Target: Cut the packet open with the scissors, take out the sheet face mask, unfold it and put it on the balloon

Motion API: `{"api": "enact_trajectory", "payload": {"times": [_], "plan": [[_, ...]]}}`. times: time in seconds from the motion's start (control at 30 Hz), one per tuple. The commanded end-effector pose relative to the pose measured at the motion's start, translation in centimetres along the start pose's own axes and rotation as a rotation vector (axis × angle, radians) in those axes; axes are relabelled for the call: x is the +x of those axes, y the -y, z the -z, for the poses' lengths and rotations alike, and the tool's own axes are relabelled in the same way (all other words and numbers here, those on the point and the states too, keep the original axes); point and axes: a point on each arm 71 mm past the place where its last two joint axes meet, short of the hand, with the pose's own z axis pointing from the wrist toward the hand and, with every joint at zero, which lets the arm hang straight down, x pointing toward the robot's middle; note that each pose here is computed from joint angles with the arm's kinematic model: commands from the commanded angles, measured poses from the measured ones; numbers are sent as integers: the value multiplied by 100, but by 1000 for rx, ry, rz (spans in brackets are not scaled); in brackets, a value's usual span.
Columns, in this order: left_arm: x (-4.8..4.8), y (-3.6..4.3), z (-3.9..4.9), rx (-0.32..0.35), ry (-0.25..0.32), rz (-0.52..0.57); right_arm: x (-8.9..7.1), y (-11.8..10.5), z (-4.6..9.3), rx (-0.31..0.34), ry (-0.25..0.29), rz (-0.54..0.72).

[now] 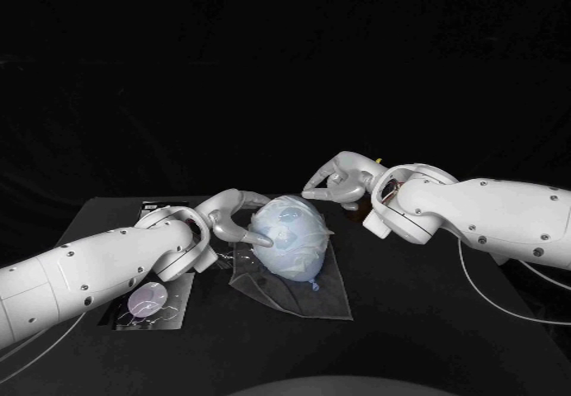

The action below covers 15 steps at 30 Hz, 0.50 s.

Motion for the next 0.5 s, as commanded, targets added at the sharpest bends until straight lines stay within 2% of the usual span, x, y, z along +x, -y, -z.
{"api": "enact_trajectory", "payload": {"times": [0.03,0.27,0.5], "plan": [[24,17,-3,4,-16,8,26,38,-8,86,-27,30],[22,16,1,4,-15,8,39,36,-8,102,-26,53],[22,17,3,5,-15,8,97,-1,-18,90,-37,66]]}}
